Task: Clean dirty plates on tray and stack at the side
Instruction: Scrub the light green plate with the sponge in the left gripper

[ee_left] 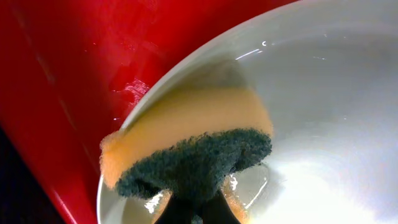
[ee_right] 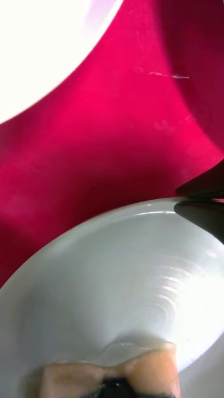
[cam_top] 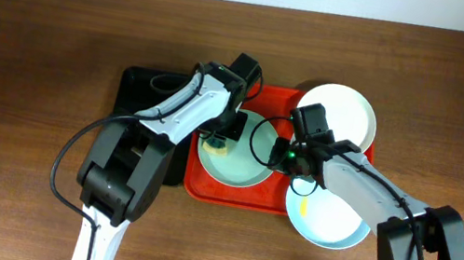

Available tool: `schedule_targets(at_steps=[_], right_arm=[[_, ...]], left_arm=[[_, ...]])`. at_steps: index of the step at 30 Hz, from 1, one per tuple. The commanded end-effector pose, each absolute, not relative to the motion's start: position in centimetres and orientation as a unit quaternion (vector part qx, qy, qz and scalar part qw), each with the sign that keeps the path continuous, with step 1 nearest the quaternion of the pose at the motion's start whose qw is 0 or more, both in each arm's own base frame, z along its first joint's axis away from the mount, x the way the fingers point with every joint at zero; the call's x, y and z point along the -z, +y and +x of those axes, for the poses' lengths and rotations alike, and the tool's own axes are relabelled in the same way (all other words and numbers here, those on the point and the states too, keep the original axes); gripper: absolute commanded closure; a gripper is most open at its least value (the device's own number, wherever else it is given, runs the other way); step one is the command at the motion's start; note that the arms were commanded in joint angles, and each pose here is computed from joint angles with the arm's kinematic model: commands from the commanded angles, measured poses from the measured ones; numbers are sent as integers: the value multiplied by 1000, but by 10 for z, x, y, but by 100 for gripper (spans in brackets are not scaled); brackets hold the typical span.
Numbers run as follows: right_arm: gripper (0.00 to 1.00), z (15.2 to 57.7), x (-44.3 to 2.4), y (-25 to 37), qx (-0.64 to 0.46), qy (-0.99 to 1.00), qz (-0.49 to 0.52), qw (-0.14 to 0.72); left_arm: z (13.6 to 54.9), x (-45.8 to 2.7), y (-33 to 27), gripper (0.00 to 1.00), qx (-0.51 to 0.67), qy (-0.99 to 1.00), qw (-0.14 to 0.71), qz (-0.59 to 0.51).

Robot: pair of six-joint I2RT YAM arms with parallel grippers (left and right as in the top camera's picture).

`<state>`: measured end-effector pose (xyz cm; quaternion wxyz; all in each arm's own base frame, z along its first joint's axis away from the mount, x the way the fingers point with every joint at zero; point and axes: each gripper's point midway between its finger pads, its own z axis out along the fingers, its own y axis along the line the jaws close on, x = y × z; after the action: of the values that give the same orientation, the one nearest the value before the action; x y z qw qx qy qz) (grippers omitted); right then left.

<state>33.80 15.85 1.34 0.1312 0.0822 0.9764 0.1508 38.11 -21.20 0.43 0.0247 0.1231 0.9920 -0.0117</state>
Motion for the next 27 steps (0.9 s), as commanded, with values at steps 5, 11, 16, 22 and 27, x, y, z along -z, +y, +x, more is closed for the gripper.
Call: schedule_targets(at_steps=[5, 11, 16, 22, 27], right_arm=[[96, 333, -8, 150, -131, 979, 87, 126], [96, 333, -8, 150, -131, 979, 87, 126], [96, 333, -8, 150, -131, 979, 87, 126], [96, 333, -8, 151, -132, 980, 83, 126], [96, 333, -9, 152, -134, 980, 79, 126]], left_arm=[[333, 44, -251, 100, 141, 973, -90, 160], [342, 14, -273, 100, 213, 958, -63, 179], [372, -60, -266, 100, 226, 958, 34, 174], [384, -108, -230, 100, 157, 970, 102, 153], [377, -95, -220, 100, 130, 976, 87, 150]])
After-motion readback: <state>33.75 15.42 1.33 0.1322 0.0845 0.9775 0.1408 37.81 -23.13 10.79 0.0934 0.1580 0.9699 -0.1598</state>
